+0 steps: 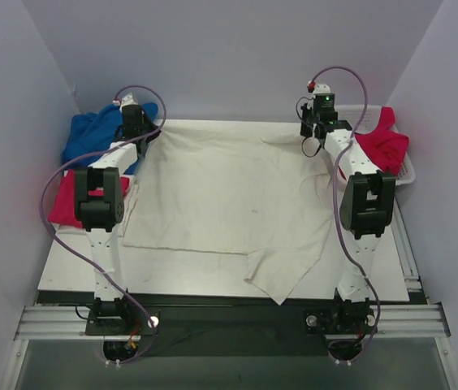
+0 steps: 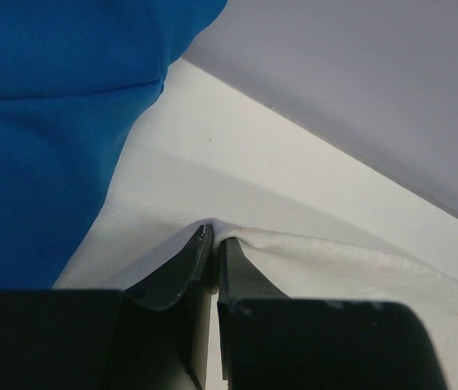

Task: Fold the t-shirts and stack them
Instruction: Fold the flattened tshirt in 1/3 of the way

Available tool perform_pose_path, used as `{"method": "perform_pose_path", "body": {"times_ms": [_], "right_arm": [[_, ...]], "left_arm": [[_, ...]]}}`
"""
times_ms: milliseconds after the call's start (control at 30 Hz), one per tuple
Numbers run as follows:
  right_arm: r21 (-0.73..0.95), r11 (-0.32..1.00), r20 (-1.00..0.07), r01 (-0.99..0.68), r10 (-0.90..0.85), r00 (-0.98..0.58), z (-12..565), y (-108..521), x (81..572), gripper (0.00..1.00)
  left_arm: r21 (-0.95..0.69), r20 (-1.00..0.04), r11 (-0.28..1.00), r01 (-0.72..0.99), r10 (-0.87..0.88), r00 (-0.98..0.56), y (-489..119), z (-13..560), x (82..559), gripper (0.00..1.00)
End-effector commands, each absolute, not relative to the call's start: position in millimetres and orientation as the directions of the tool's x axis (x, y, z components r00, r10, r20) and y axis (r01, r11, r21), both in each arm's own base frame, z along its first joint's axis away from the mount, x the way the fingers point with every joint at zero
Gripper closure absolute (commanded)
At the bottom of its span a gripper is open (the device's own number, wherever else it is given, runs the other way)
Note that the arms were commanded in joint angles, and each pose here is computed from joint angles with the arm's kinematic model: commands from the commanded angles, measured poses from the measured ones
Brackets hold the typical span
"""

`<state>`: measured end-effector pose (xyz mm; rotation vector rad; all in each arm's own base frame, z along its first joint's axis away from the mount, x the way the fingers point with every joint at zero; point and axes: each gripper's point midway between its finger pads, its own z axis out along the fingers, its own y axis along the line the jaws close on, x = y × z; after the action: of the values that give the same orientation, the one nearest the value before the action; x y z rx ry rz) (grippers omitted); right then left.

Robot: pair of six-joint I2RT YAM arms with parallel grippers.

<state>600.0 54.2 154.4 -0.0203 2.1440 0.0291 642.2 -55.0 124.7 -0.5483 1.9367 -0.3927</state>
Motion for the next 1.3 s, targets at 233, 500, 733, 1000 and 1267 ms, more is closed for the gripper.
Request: {"method": "perform_pose_path", "body": {"times_ms": [233, 500, 733, 1000, 1267], "right_arm": [[-0.018, 0.999, -0.907, 0.045, 0.003, -0.421, 233, 31, 557, 1.00], [-0.023, 0.998, -0.891, 0.052, 0.003, -0.454, 224, 23, 517, 1.00], [-0.022, 0.998, -0.858, 0.062, 0.013, -0.513, 197, 15, 484, 1.00], [-0.009, 0.996, -0.808, 0.093, 0.047, -0.587, 163, 9, 444, 1.00], [0.034, 0.996, -0.741, 0.079, 0.078, -0.667, 129, 19, 418, 1.00]], "left_arm": [[-0.540, -0.777, 0.823, -0.179, -0.568, -0.272, -40, 176, 623, 1.00], [-0.554, -0.759, 0.810, -0.192, -0.586, -0.282, -37, 178, 604, 1.00], [-0.558, -0.705, 0.783, -0.274, -0.622, -0.342, -36, 145, 581, 1.00], [-0.551, -0.626, 0.749, -0.368, -0.663, -0.411, -36, 102, 559, 1.00], [-0.509, -0.544, 0.719, -0.473, -0.694, -0.470, -35, 70, 534, 1.00]]}}
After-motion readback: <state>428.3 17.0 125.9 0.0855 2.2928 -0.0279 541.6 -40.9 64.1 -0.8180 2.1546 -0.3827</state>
